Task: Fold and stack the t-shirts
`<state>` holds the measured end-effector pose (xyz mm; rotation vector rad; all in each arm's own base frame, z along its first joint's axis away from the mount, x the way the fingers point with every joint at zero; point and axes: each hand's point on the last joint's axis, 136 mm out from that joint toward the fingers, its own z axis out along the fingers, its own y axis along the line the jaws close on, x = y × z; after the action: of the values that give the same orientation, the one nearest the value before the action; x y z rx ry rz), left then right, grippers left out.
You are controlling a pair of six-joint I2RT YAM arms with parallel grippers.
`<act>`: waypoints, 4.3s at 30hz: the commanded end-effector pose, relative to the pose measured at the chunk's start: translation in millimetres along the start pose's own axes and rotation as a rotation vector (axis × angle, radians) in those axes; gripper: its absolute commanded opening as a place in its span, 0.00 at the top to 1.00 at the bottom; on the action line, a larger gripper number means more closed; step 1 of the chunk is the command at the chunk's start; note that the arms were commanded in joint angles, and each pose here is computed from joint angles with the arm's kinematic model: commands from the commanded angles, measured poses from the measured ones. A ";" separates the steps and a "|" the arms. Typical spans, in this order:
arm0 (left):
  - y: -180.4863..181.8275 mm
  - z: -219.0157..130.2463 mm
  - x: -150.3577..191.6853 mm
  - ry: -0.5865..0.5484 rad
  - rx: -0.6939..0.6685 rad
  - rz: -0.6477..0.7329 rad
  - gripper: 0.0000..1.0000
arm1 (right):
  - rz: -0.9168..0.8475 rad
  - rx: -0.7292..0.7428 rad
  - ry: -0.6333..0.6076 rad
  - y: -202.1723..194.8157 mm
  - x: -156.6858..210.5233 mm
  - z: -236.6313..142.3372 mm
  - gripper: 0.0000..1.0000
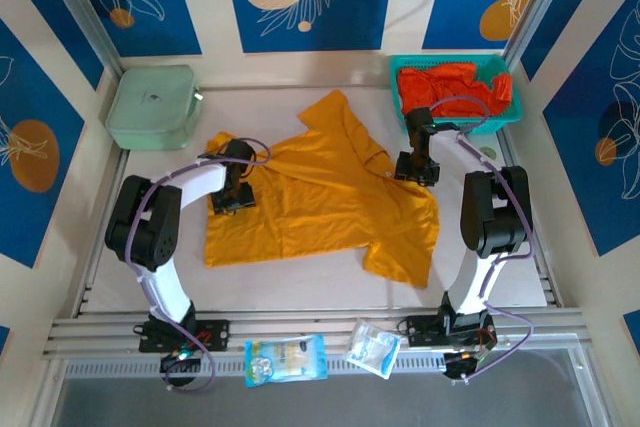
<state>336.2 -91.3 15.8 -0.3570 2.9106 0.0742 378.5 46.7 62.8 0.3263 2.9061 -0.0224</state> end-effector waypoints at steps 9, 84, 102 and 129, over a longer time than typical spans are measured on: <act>37.0 -6.7 43.0 0.134 -0.137 0.037 0.41 | -0.069 0.150 0.070 -31.0 23.5 13.1 0.38; 25.0 -38.7 108.8 0.179 -0.055 0.087 0.17 | -0.398 0.260 0.030 97.9 -10.7 29.3 0.67; 22.4 -24.9 113.9 0.208 -0.074 0.099 0.17 | -0.390 0.275 0.080 96.4 5.3 46.0 0.72; 49.7 -11.0 139.3 0.259 -0.165 0.091 0.21 | -0.317 0.803 -0.257 10.1 -144.5 -15.2 0.71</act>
<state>220.6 -99.7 14.6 -0.2950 3.0847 0.1051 515.1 32.7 89.5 -0.0569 2.5870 -1.0815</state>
